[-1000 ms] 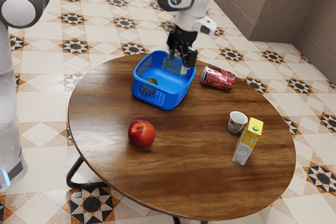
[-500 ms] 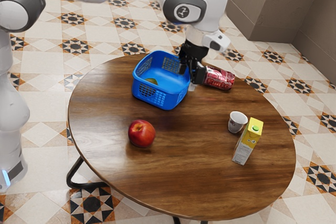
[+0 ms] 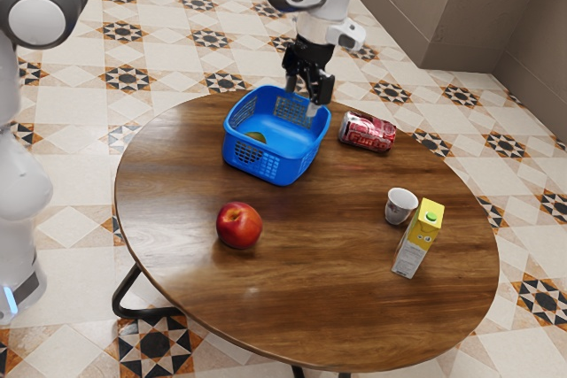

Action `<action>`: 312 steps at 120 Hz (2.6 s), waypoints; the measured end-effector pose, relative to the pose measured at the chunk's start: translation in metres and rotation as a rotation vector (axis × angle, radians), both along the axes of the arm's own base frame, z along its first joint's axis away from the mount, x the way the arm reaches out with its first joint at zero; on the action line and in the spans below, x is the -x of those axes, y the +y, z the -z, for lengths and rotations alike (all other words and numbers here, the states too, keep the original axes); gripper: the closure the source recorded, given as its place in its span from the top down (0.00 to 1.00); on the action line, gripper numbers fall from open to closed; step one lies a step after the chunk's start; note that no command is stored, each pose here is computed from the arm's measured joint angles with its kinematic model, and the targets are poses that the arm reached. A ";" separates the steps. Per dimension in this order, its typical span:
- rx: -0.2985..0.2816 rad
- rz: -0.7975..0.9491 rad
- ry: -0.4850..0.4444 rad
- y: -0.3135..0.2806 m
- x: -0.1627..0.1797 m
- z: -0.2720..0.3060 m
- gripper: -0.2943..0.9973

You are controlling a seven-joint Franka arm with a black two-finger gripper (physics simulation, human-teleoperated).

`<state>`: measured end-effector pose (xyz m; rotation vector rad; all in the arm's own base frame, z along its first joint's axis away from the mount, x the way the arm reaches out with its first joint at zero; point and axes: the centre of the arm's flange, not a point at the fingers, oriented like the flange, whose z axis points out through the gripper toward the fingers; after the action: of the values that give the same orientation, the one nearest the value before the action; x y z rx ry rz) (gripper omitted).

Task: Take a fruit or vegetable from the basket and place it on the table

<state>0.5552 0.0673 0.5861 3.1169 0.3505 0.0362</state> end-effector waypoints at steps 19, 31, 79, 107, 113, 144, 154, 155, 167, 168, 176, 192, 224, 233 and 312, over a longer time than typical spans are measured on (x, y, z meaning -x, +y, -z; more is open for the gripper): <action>0.001 0.013 0.003 -0.006 -0.001 0.002 0.77; 0.001 0.025 0.004 -0.012 -0.002 0.002 0.77; -0.001 0.083 0.010 -0.042 -0.004 0.004 0.77; -0.020 0.106 0.032 -0.048 -0.001 0.006 0.77; -0.026 0.106 0.035 -0.047 0.000 0.005 0.77; -0.034 0.039 0.101 0.002 0.027 0.020 0.77; -0.021 -0.071 0.121 0.061 0.050 0.026 0.77; -0.020 -0.080 0.123 0.066 0.052 0.027 0.77; -0.015 -0.107 0.129 0.082 0.057 0.032 0.77; -0.015 -0.105 0.128 0.081 0.057 0.032 0.77; -0.016 -0.089 0.123 0.075 0.054 0.032 0.77; -0.017 -0.079 0.116 0.073 0.053 0.032 0.77; -0.008 -0.062 0.122 0.068 0.044 0.044 0.77; -0.006 -0.061 0.130 0.069 0.042 0.050 0.77; 0.028 -0.035 0.159 0.057 0.029 0.102 0.77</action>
<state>0.5260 0.1244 0.4843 3.0938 0.4041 -0.2159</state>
